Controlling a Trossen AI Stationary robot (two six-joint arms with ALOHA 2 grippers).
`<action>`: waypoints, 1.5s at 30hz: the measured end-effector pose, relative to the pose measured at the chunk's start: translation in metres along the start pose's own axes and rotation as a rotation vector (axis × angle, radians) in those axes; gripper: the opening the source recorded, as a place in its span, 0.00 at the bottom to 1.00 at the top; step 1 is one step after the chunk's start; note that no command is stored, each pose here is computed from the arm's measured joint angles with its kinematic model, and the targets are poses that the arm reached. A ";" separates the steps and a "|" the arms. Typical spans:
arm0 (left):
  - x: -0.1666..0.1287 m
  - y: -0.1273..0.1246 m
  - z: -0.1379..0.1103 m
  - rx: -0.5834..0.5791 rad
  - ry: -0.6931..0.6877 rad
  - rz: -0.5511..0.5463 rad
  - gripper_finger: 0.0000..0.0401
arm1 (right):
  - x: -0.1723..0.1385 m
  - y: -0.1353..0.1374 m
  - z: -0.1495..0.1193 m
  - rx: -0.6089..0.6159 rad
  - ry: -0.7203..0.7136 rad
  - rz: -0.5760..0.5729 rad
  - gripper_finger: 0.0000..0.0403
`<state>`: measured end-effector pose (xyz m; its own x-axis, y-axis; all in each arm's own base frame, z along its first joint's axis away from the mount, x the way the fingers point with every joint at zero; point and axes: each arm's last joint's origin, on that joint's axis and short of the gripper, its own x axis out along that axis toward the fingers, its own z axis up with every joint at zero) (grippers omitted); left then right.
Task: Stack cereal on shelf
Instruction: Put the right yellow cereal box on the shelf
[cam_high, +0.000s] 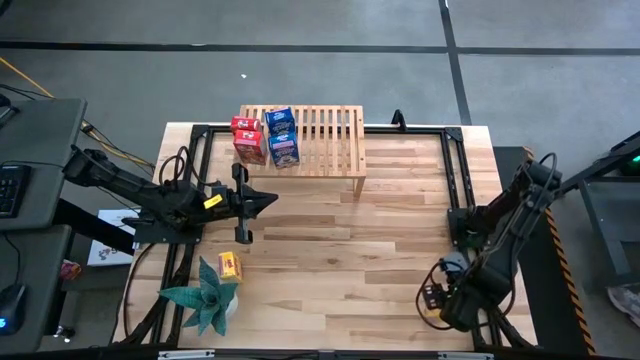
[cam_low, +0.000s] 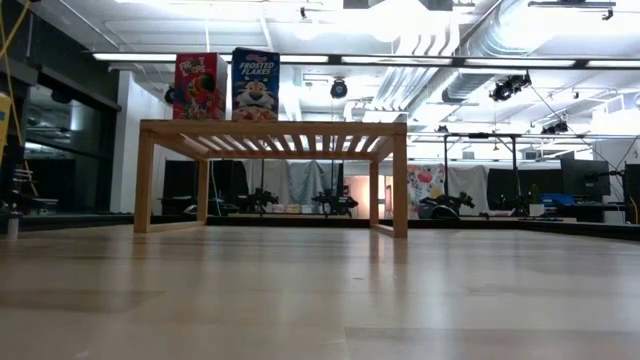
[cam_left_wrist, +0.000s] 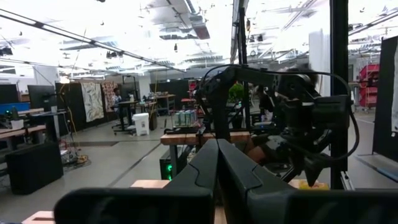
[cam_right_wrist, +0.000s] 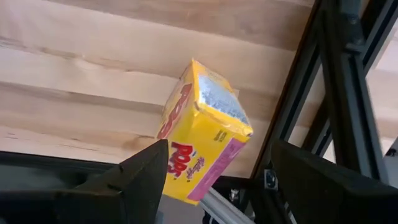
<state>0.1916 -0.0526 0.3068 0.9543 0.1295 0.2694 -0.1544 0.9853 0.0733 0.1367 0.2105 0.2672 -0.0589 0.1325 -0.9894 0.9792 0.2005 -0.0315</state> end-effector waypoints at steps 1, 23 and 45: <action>0.000 0.000 0.000 0.000 0.000 0.000 0.00 | 0.001 0.001 -0.001 0.003 0.003 0.001 0.68; 0.000 -0.001 -0.002 0.010 0.024 -0.005 0.00 | 0.020 0.015 -0.010 0.017 0.001 -0.021 0.68; 0.000 -0.001 -0.002 0.010 0.023 -0.005 0.00 | 0.035 0.024 0.002 -0.251 -0.099 -0.023 0.68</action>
<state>0.1923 -0.0529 0.3046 0.9607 0.1273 0.2466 -0.1521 0.9848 0.0843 0.1583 0.2177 0.2312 -0.0497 0.0319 -0.9983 0.8984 0.4382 -0.0307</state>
